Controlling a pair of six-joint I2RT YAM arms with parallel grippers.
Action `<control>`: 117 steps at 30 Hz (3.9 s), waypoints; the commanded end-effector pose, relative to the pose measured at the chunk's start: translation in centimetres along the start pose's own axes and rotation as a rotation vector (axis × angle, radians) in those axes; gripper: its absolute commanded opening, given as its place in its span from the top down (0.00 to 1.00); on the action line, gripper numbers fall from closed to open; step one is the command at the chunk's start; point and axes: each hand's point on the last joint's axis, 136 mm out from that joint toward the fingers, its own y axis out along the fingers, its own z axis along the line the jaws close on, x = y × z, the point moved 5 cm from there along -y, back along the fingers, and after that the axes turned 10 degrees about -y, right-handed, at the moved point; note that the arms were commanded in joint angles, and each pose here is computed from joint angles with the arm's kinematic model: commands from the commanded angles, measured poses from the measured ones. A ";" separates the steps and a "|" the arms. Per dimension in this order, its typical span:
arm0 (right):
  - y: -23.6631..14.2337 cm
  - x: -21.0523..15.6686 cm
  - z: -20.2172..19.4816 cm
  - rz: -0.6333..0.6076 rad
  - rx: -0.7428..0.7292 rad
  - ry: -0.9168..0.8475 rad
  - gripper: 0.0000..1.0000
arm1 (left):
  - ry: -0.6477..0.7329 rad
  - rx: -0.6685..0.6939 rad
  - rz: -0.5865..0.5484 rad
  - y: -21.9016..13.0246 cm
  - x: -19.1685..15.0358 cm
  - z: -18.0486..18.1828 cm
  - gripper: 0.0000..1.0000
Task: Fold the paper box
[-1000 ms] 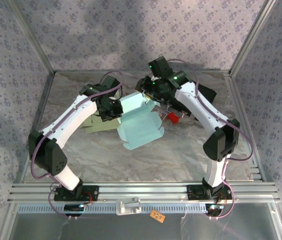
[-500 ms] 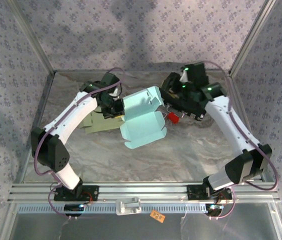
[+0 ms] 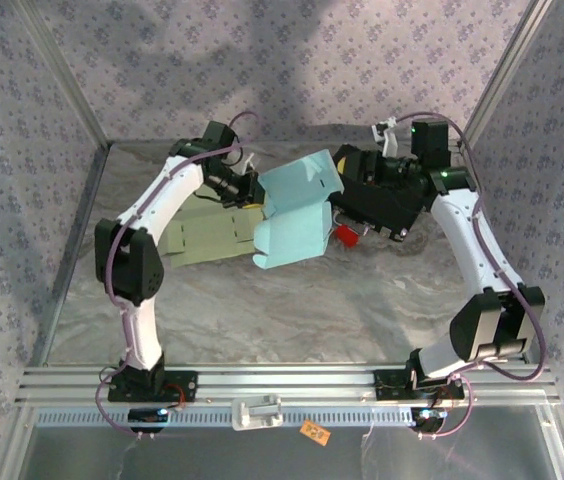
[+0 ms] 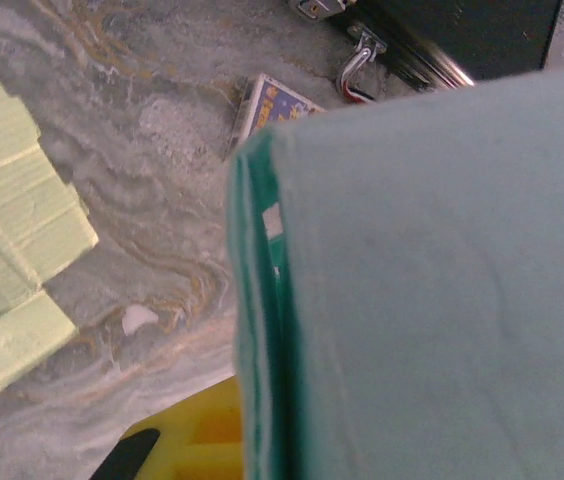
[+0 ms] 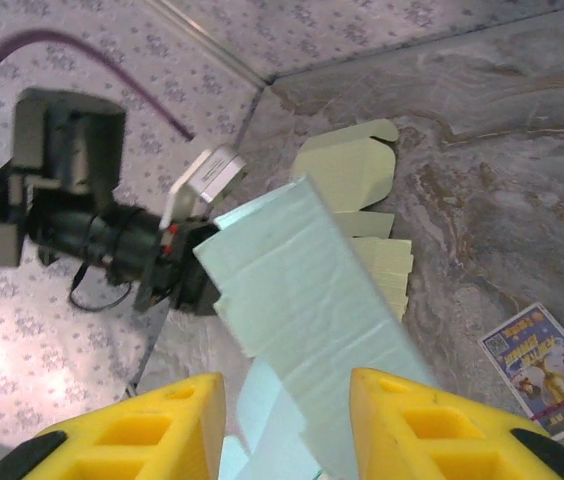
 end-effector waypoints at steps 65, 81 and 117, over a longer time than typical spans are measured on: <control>7.0 -1.9 -1.2 0.449 -1.042 -0.534 1.00 | -0.036 0.080 0.009 -1.5 -2.6 -5.4 1.00; 7.5 -1.6 -2.2 0.447 -0.939 -0.445 0.83 | -0.068 0.089 0.020 -2.1 -3.3 -6.2 1.00; 6.5 -3.6 -1.5 0.541 -1.017 -0.412 0.85 | -0.093 0.120 0.028 -1.5 -3.2 -6.1 1.00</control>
